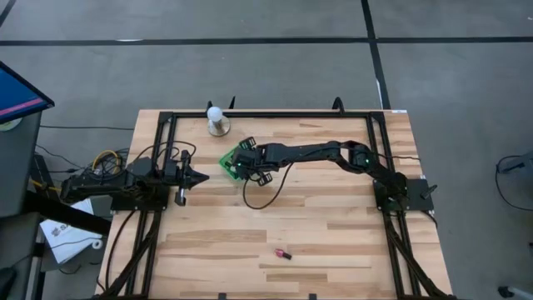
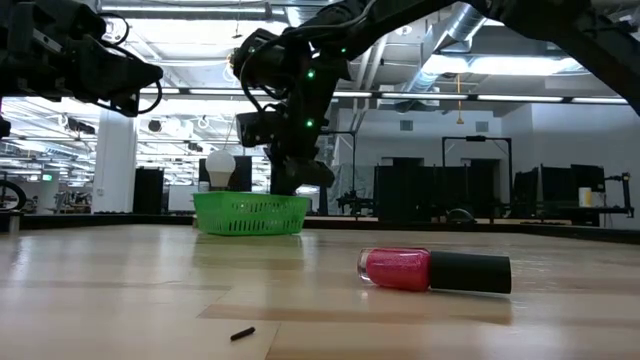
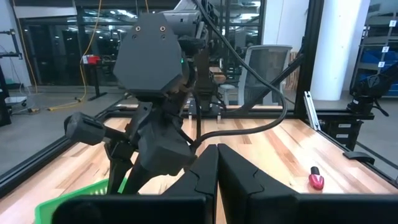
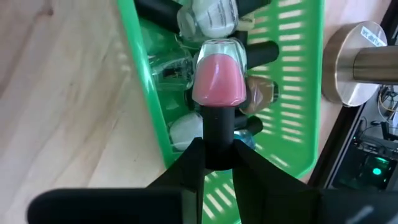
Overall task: Pick & Place Nail Polish
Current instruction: Put the light pink nail polish bottle into the green bin
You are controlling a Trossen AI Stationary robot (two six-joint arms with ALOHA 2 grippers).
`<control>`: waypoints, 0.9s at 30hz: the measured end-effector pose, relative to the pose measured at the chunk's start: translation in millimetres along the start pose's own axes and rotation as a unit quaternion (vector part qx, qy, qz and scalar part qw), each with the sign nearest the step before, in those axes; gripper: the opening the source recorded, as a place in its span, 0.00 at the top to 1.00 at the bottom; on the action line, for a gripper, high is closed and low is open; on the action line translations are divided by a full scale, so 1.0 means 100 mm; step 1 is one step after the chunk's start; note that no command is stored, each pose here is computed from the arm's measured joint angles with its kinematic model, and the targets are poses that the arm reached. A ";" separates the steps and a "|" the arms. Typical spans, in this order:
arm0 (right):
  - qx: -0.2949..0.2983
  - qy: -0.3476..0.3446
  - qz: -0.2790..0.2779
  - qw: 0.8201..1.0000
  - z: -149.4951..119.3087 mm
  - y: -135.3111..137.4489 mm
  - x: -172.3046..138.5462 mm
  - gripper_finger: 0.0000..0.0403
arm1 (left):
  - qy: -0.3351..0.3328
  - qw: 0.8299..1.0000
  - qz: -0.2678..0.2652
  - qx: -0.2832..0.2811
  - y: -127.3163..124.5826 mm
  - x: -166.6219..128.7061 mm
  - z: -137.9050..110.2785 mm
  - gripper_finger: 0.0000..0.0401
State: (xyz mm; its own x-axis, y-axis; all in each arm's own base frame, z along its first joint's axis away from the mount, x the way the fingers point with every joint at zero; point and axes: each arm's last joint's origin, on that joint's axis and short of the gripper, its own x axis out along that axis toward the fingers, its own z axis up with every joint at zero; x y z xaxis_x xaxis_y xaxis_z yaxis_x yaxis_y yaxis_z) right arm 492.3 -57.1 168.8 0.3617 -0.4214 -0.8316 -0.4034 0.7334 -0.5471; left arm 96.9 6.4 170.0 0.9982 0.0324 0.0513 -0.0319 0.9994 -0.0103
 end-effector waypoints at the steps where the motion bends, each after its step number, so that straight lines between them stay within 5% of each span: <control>1: -0.005 -0.001 0.001 1.000 0.00 0.00 0.00 0.88 | 0.000 1.000 0.000 0.000 0.00 0.00 0.00 1.00; 27: -0.042 -0.015 0.000 0.999 0.04 -0.07 -0.08 0.82 | 0.000 1.000 0.001 0.000 0.00 0.00 0.00 1.00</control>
State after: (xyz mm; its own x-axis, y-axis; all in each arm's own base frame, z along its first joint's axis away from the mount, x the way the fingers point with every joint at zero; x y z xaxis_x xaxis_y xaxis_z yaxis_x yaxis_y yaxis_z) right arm 495.9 -56.5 180.2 0.3863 -0.4039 -0.8292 -0.4717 0.6861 -0.5539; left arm 96.9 6.5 170.0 0.9981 0.0352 0.0514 -0.0347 0.9993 -0.0105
